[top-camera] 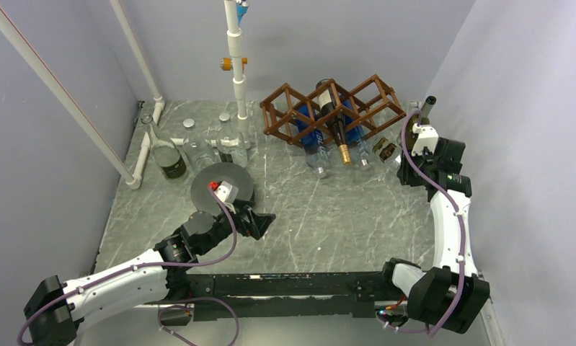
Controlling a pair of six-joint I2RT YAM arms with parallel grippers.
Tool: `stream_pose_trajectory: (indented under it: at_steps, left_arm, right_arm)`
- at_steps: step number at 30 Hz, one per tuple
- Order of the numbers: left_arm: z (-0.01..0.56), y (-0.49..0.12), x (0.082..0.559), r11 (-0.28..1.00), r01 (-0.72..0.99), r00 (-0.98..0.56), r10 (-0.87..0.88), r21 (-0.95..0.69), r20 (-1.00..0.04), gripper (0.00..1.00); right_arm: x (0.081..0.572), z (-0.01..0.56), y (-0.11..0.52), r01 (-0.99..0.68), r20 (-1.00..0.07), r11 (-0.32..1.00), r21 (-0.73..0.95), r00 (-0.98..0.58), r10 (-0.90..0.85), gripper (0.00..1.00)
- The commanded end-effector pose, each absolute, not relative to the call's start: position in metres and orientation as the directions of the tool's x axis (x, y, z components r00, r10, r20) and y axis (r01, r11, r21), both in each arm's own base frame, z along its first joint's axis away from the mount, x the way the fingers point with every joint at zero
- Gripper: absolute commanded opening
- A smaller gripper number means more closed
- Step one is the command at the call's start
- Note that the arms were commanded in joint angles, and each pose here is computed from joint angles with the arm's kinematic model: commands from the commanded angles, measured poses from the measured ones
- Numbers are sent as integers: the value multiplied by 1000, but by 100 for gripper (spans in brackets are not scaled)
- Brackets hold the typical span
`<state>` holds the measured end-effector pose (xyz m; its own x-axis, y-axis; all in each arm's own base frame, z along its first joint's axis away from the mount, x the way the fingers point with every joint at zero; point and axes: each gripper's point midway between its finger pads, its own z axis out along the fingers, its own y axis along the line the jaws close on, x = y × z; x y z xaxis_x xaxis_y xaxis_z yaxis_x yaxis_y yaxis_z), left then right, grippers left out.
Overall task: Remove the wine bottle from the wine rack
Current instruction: Place the wine bottle at the center of the board.
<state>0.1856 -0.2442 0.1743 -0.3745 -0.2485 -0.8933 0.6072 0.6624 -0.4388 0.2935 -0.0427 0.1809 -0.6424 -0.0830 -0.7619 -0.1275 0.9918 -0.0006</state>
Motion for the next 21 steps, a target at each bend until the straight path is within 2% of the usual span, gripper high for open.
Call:
stream_pose_trajectory:
  at_steps: [1,15,21]
  left_arm:
    - [187,-246,185,632,619,-360,-298,-465,-884,100]
    - [188,-250,184,625,640,-353,-278,-448,-893,99]
    - [196,-260,177,578,712,-323,-234,-399,-917,100]
  right_arm:
    - [302,211,-42,-162,-826,985,-55,-547,-136,0]
    - [283,213,-51,-192,-759,973,-126,-613,-220,0]
    - [273,224,-54,-230,-718,958,-169,-637,-280,0]
